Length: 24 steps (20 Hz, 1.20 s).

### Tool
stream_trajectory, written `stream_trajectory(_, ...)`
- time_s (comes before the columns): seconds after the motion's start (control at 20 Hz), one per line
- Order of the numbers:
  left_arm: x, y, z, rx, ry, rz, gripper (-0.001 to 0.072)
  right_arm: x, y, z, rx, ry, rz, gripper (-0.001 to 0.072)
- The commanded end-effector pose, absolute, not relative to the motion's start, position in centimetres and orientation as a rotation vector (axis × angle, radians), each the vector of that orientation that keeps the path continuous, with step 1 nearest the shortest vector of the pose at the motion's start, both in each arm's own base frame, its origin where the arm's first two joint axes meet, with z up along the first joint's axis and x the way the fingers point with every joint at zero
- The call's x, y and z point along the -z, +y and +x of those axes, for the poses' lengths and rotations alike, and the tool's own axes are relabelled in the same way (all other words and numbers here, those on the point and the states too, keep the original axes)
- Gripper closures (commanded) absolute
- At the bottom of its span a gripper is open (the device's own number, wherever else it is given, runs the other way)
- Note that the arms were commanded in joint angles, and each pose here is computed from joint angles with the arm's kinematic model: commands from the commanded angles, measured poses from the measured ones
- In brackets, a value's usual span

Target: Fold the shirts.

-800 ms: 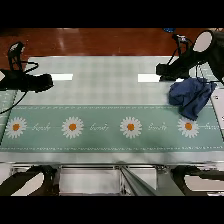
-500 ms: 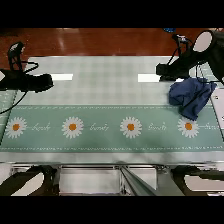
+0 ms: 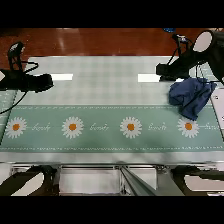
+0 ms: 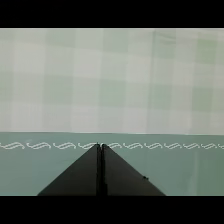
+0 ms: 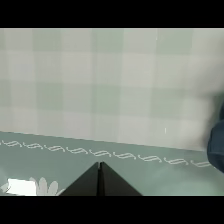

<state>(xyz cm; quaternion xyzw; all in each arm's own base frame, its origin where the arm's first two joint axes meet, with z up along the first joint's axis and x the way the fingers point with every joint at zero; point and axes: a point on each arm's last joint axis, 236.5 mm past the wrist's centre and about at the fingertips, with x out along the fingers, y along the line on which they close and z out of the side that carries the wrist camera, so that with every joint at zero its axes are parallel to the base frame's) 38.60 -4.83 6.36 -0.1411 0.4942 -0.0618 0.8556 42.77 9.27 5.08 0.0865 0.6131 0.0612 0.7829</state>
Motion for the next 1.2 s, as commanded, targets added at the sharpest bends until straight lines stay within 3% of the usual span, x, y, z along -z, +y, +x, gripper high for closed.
stream_trajectory(0.0, -6.3, -4.8, 38.6, 0.129, 1.039, -0.297, 0.0690, -5.2, 9.2, 43.1, -0.129, 1.310, 0.185, 0.0687)
stream_trajectory(0.2, -7.1, -4.4, 40.4, 0.113, 0.961, -0.299, 0.0689, -5.9, 5.6, 46.7, -0.036, 1.153, 0.029, 0.0686)
stream_trajectory(0.25, -7.1, -4.2, 41.0, 0.107, 0.938, -0.302, 0.0679, -6.5, 3.1, 47.8, 0.035, 1.100, -0.064, 0.0631)
stream_trajectory(0.3, -7.1, -4.0, 42.0, 0.098, 0.909, -0.304, 0.0540, -7.3, 0.4, 48.8, 0.123, 1.051, -0.141, 0.0420)
stream_trajectory(0.35, -6.9, -3.9, 42.8, 0.091, 0.888, -0.305, 0.0247, -8.1, -2.3, 49.5, 0.217, 1.007, -0.199, 0.0302)
stream_trajectory(0.4, -6.5, -3.6, 43.6, 0.082, 0.874, -0.307, 0.0198, -8.8, -4.9, 49.8, 0.291, 0.982, -0.254, 0.0300)
stream_trajectory(0.5, -5.3, -3.5, 44.3, 0.072, 0.883, -0.312, 0.0198, -9.4, -10.3, 49.3, 0.454, 0.959, -0.184, 0.0301)
stream_trajectory(0.6, -3.9, -3.5, 44.4, 0.069, 0.914, -0.314, 0.0199, -8.3, -15.6, 47.8, 0.600, 0.953, 0.028, 0.0306)
stream_trajectory(0.8, -1.9, -4.2, 44.8, 0.076, 0.950, -0.310, 0.0199, -0.8, -18.3, 45.0, 0.565, 1.100, 0.338, 0.0309)
stream_trajectory(1.15, -1.2, -6.1, 44.9, 0.113, 0.974, -0.281, 0.0199, 9.3, -13.5, 43.3, 0.406, 1.382, 0.426, 0.0324)
